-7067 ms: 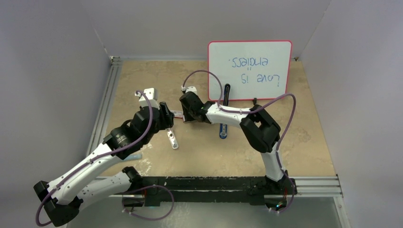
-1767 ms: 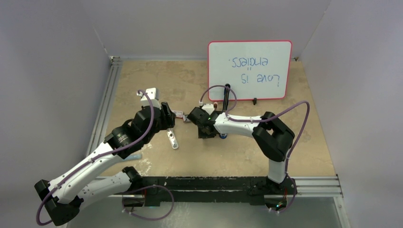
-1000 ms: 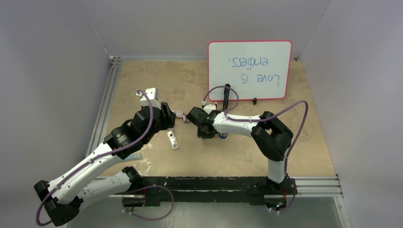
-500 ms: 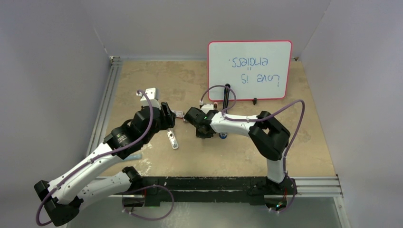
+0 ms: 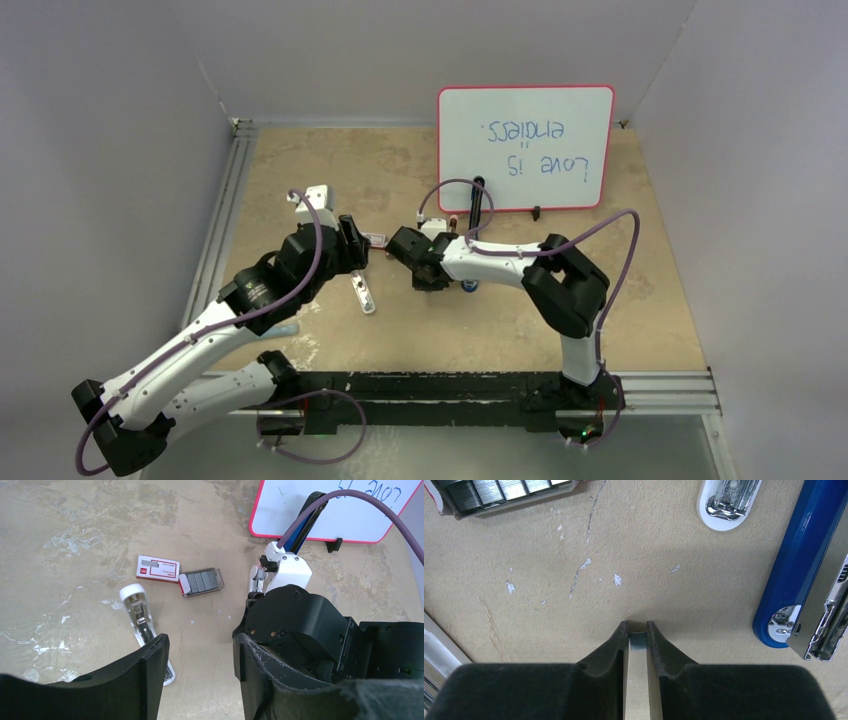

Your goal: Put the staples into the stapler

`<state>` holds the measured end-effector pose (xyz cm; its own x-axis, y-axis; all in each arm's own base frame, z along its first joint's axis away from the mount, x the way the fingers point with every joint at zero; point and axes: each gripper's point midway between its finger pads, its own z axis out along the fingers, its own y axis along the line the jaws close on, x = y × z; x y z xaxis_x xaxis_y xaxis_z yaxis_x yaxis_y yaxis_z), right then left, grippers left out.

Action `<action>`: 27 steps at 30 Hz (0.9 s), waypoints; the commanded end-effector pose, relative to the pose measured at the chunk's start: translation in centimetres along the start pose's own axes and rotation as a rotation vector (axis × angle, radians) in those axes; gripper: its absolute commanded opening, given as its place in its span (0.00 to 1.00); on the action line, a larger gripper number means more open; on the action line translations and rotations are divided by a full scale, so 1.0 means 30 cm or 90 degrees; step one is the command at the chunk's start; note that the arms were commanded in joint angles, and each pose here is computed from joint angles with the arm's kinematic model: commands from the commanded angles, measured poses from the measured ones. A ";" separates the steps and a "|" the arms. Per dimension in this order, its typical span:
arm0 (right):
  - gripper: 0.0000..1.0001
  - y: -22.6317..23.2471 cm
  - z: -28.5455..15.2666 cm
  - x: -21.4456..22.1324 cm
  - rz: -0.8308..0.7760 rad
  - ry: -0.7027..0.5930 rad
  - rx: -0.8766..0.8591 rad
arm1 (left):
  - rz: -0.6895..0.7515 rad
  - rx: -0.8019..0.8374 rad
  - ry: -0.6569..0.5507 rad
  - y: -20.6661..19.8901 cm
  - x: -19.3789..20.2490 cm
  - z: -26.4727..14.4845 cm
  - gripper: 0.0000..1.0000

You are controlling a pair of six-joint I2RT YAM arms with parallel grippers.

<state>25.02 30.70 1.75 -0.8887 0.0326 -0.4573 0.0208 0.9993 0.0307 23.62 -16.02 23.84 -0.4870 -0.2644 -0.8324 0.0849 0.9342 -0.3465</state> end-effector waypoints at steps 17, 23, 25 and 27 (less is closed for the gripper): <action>0.19 -0.173 -0.096 -0.387 0.182 -0.231 0.071 | -0.014 0.015 -0.018 -0.021 -0.024 0.001 0.50; 0.19 -0.189 -0.061 -0.456 0.208 -0.262 0.081 | -0.016 0.013 -0.020 -0.018 -0.024 0.001 0.50; 0.19 -0.181 -0.047 -0.461 0.208 -0.262 0.082 | -0.016 0.011 -0.021 -0.016 -0.025 0.000 0.50; 0.19 -0.177 -0.036 -0.461 0.209 -0.262 0.083 | -0.018 0.009 -0.024 -0.014 -0.028 -0.001 0.50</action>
<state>35.05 24.20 7.58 -0.6417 0.2871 -0.7112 0.3208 0.9428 0.0911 23.62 -16.02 23.83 -0.4871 -0.2646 -0.8323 0.0844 0.9343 -0.3464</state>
